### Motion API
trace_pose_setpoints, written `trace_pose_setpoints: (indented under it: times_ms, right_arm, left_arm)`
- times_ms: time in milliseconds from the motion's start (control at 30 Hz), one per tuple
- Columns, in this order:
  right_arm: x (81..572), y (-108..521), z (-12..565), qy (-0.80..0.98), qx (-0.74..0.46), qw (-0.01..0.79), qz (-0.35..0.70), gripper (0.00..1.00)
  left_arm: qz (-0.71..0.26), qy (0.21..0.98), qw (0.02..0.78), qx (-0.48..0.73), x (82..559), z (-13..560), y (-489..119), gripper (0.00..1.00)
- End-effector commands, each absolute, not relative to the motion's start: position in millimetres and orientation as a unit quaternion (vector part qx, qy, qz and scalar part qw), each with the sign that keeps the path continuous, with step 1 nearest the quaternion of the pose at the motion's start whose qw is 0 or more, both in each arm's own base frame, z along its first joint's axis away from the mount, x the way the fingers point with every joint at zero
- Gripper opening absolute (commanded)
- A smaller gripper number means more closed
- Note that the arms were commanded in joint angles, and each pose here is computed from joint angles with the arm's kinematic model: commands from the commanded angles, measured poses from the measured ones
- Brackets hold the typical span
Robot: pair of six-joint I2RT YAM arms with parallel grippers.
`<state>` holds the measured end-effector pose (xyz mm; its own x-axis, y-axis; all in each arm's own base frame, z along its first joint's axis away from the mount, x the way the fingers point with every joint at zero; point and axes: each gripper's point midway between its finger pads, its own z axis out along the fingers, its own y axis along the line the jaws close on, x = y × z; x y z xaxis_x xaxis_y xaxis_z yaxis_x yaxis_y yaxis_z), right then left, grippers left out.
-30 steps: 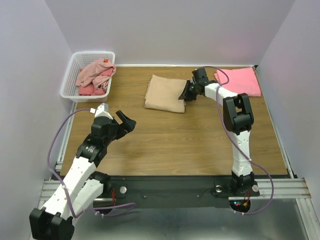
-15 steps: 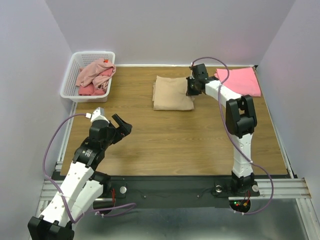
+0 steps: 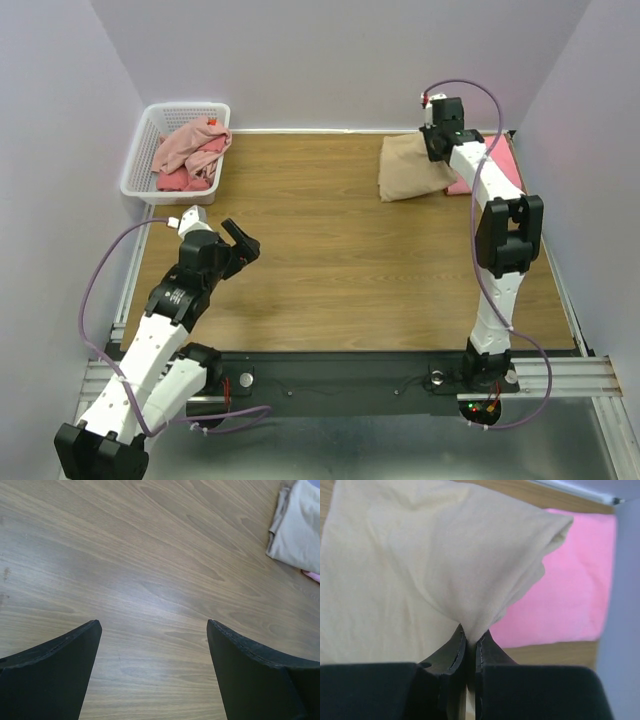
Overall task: Fold and stack the t-shirts
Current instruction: Neatly place the folded tshirt to the corner
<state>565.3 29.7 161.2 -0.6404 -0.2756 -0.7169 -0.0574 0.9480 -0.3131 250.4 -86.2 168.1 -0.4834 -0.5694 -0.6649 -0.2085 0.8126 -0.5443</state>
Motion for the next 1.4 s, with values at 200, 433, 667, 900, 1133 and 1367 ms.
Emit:
trace_pose_setpoints:
  times_ms: [200, 433, 667, 900, 1133, 1367]
  right_arm:
    - [597, -43, 242, 0.847, -0.106, 0.465, -0.237, 0.0]
    - [597, -38, 266, 0.83, -0.161, 0.479, -0.236, 0.0]
    - [590, -43, 318, 0.802, -0.174, 0.512, -0.252, 0.0]
    - [580, -41, 337, 0.797, -0.163, 0.527, -0.245, 0.0]
    - [582, -63, 327, 0.807, -0.113, 0.516, -0.263, 0.0]
    - [581, -64, 328, 0.807, -0.123, 0.514, -0.263, 0.0]
  left_arm:
    - [-0.174, 0.828, 0.483, -0.228, 273, 187, -80, 0.99]
    - [-0.165, 0.834, 0.476, -0.226, 276, 181, -80, 0.99]
    - [-0.169, 0.828, 0.485, -0.226, 276, 186, -80, 0.99]
    - [-0.163, 0.83, 0.481, -0.229, 277, 183, -79, 0.99]
    - [-0.16, 0.83, 0.482, -0.23, 277, 183, -77, 0.99]
    - [-0.154, 0.831, 0.48, -0.234, 279, 179, -76, 0.99]
